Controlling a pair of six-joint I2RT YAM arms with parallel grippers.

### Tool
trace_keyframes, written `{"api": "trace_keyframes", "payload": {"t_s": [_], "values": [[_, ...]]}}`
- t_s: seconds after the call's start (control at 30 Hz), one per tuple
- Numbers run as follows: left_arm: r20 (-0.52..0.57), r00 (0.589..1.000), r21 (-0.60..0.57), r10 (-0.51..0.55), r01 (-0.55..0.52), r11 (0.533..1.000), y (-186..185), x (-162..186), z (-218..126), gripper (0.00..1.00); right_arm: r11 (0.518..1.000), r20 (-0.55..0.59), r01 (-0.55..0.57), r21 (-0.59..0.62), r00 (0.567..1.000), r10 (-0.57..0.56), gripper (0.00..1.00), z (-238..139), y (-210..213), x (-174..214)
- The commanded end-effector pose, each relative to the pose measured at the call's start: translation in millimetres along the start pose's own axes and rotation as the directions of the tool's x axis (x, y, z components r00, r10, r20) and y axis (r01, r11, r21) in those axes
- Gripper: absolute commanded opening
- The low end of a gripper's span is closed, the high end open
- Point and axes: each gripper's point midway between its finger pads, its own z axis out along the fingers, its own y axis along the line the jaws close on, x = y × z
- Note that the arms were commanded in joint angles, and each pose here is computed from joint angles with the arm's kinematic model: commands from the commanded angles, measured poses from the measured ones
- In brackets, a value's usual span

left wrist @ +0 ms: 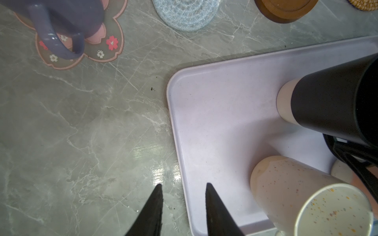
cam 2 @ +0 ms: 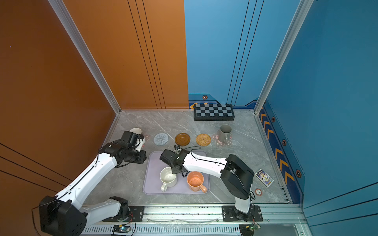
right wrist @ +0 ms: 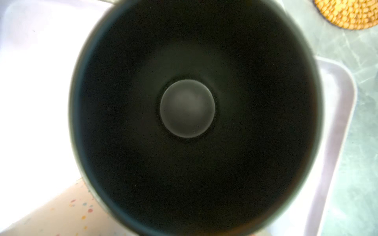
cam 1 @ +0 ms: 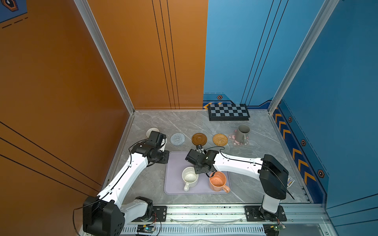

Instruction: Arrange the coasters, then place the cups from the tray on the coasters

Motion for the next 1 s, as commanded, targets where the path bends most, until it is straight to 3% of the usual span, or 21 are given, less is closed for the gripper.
{"api": "trace_keyframes", "payload": {"t_s": [0.0,0.47,0.97], "values": [[-0.026,1.0,0.002,-0.011,0.011,1.0,-1,5,6,0.37,1.0,0.001,0.009,-0.012,1.0,-0.009,0.17,3,6,-6],[-0.034,0.999,-0.006,-0.015,0.014,1.0,0,6,8,0.37,1.0,0.01,0.009,-0.008,1.0,-0.009,0.0,-1,-3,-9],[-0.033,0.999,-0.008,-0.021,0.02,1.0,0,6,8,0.36,0.999,0.101,0.001,0.038,0.995,-0.005,0.0,-24,-35,-16]]}}
